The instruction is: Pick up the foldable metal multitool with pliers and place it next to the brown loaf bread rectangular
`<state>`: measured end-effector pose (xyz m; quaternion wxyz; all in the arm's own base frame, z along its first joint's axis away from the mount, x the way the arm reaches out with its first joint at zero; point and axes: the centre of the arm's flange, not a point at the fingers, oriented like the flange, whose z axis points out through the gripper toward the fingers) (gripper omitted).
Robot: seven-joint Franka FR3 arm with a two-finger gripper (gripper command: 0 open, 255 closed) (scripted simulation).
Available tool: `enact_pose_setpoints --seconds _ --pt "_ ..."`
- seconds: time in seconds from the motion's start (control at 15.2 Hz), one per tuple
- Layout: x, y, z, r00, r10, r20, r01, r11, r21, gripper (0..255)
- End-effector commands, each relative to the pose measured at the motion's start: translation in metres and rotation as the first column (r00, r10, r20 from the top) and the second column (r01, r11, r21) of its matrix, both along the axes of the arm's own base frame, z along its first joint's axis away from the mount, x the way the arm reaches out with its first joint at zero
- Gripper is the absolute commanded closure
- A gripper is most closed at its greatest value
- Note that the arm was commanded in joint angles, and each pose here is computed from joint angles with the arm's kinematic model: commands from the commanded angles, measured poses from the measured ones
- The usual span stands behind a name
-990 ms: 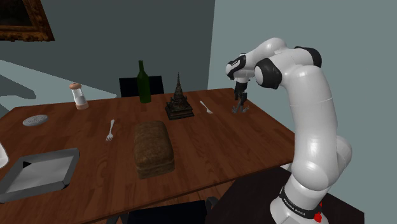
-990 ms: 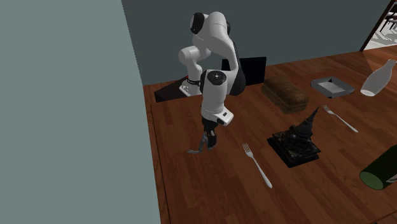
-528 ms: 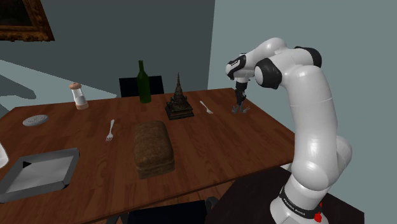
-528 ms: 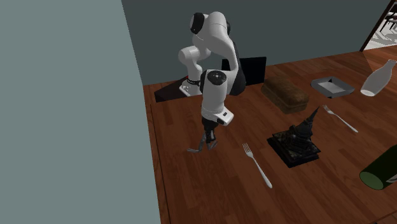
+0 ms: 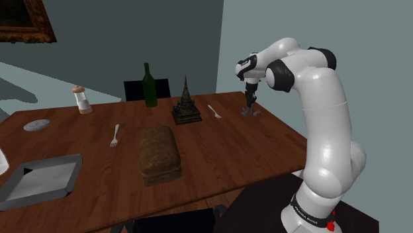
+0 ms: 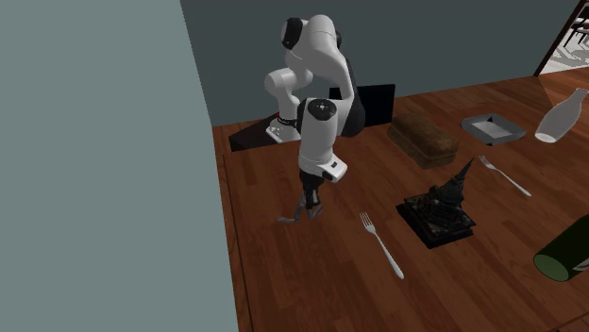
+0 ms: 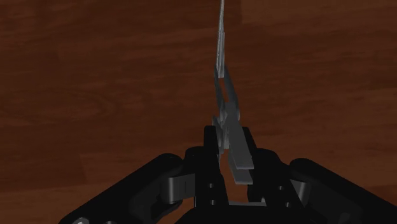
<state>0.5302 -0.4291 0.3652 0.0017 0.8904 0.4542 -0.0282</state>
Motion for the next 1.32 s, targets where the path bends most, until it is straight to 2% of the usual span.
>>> enact_pose_setpoints --seconds 0.0,1.25 --pt "0.0 0.001 0.01 1.0 0.0 0.0 0.0 1.0 0.0 255" --pt "0.0 0.001 0.111 1.0 0.0 0.0 0.0 1.0 0.0 255"
